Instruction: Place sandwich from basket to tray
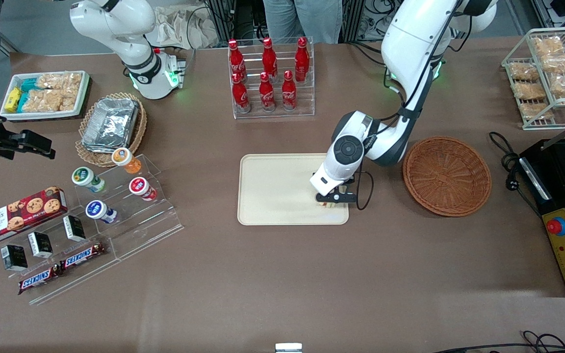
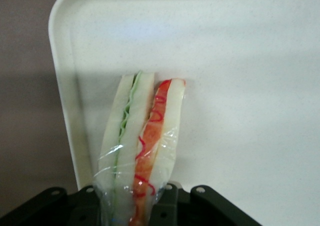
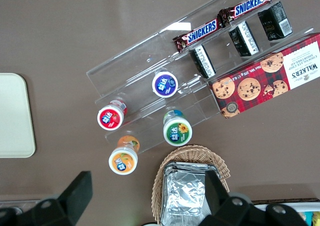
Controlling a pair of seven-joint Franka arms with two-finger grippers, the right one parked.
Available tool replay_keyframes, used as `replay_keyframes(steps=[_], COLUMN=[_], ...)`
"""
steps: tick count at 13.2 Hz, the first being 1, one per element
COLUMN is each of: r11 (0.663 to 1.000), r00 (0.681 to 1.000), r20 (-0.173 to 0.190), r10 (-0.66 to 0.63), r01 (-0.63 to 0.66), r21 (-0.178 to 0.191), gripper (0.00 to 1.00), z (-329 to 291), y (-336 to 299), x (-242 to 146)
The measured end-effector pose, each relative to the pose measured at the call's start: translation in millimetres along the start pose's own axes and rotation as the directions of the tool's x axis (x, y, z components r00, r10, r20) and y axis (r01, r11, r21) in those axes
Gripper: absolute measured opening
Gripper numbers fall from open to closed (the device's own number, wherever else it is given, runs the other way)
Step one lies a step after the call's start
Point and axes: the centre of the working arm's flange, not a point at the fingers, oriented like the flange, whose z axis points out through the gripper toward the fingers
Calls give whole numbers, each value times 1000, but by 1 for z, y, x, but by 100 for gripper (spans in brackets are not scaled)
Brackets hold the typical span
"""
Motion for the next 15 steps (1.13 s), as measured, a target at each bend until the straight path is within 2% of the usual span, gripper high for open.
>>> replay_keyframes(steps=[2,6,9,12,14,15], r11=[1000,1000,997,996,992,991], r00=[1000,1000,996,987,979,979], r20=[-9,-18,-59,-138,-159,-157], r10=[13,-5,-72,-88,-124,-133], r01=[-13,6,71,85,122,133], r21=[11,13,-12,-29,-24,-9], gripper=[30,70,99,100,100,100], z=[-1,-4,-26,-92,-157,-192], y=[0,-1,5,-1,-27,-46], x=[2,4,16,28,35,37])
